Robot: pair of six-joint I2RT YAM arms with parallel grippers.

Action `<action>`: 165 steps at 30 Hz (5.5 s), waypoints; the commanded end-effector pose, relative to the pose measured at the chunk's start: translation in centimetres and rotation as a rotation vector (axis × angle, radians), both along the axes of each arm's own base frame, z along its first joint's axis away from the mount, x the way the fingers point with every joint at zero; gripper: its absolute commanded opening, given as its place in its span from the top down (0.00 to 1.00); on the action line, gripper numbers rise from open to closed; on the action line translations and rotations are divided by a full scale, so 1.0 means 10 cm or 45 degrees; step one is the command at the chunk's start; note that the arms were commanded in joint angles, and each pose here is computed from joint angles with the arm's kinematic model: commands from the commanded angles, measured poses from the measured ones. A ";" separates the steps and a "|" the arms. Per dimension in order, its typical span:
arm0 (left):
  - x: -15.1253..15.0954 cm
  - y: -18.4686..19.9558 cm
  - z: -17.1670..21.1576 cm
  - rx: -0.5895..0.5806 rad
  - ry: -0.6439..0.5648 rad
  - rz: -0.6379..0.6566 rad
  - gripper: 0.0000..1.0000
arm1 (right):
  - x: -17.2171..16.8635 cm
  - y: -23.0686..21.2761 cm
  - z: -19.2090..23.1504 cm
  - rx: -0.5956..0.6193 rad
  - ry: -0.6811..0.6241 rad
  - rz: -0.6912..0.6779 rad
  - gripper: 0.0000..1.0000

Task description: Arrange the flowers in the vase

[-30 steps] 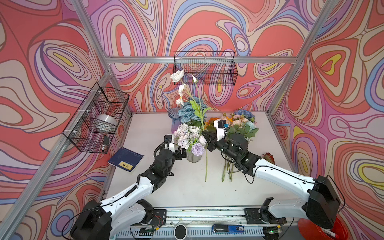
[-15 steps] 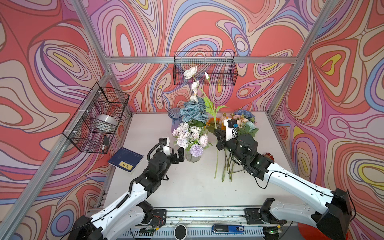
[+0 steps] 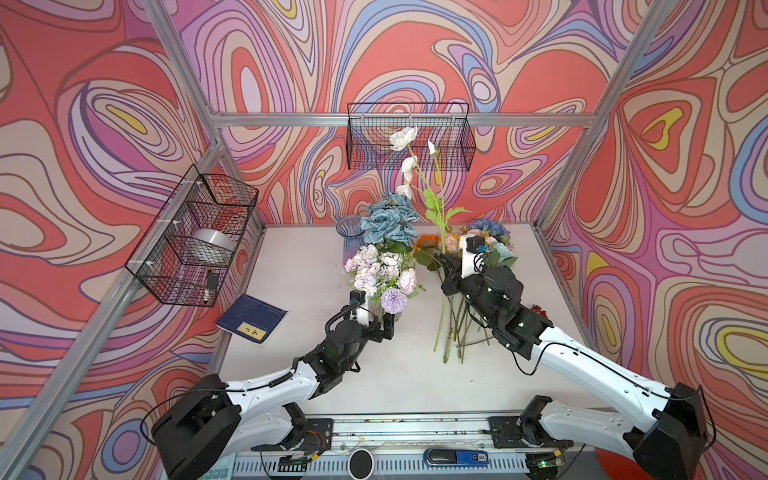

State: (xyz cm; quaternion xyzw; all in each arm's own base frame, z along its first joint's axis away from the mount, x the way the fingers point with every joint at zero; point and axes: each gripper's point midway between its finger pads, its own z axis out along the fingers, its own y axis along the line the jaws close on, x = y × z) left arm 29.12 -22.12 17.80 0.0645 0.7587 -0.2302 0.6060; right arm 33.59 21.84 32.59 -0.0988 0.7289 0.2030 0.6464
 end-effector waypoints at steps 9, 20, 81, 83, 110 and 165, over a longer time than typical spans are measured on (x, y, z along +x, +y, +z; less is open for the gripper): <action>0.20 -0.09 0.91 -0.211 -0.313 0.054 0.00 | 0.00 -0.04 -0.06 0.028 -0.017 -0.010 1.00; 0.32 0.13 1.29 -0.278 -0.430 0.091 0.02 | -0.08 -0.12 0.12 0.060 -0.129 -0.016 1.00; 0.41 0.59 1.24 -0.374 -0.411 0.305 0.01 | -0.25 0.23 1.59 0.471 -0.956 0.210 1.00; 0.41 0.59 1.24 -0.376 -0.408 0.306 0.02 | -0.23 0.26 1.46 0.472 -0.961 0.219 1.00; 0.41 0.57 1.27 -0.369 -0.418 0.293 0.02 | 0.15 0.88 -0.57 0.528 -0.306 0.489 1.00; 0.38 0.62 1.21 -0.363 -0.423 0.311 0.02 | 0.00 -0.70 -1.26 0.034 0.677 -0.360 0.61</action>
